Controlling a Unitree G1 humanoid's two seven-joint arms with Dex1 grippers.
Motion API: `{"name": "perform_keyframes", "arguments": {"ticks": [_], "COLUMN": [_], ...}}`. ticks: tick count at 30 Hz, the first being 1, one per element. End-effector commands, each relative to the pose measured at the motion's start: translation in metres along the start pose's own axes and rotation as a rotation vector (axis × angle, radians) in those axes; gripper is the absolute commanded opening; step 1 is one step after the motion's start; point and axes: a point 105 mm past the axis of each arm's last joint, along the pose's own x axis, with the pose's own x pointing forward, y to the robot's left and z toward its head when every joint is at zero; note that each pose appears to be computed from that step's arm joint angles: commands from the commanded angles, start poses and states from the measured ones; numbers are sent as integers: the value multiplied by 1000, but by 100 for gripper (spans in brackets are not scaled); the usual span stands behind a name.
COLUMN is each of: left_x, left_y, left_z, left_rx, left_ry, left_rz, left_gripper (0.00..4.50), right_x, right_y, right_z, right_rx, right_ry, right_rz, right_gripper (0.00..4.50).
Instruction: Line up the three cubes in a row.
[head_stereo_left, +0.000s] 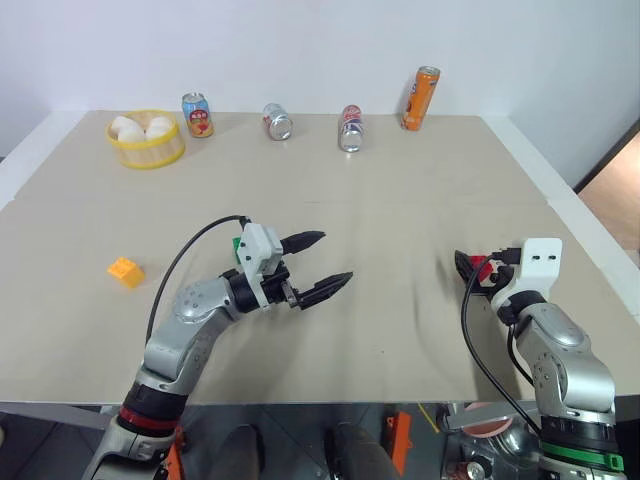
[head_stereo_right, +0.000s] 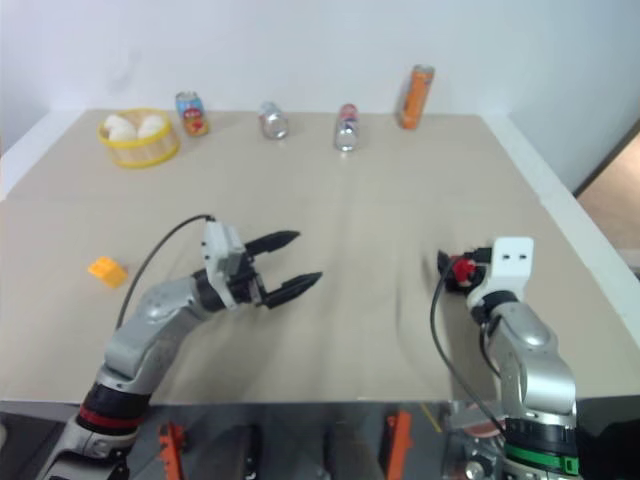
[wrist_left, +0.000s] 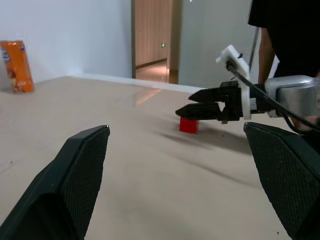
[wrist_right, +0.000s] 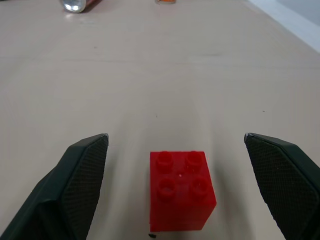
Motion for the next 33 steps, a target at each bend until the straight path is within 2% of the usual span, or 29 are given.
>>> {"name": "perform_keyframes", "arguments": {"ticks": [1, 6, 9, 16, 20, 23, 26, 30, 33], "left_x": [5, 9, 12, 14, 12, -1, -28, -62, -81], "left_y": [-3, -2, -1, 1, 4, 6, 7, 1, -9], "left_z": [8, 10, 12, 14, 16, 17, 22, 31, 36], "left_rx": [33, 38, 41, 47, 49, 64, 81, 94, 85], "left_ry": [-27, -35, -46, -56, -57, -25, 22, 106, 174], "left_rz": [-42, -46, -40, -22, -14, -18, -38, -93, -144], "left_gripper": [446, 446, 450, 450, 450, 450, 450, 450, 450], "right_x": [5, 14, 16, 16, 18, 17, -2, -28, -38], "right_y": [-11, -12, -11, -11, -3, 27, 81, 123, 142], "right_z": [7, 1, -2, -9, -1, 26, 56, 71, 67], "right_rx": [44, 38, 39, 18, 34, 12, -88, -199, -276], "right_ry": [-31, -12, -2, 20, 17, -31, -89, -122, -111], "right_rz": [-21, -8, 0, 26, 118, 348, 772, 1171, 1361], "right_gripper": [450, 450, 369, 128, 130, 130, 130, 130, 130]}}
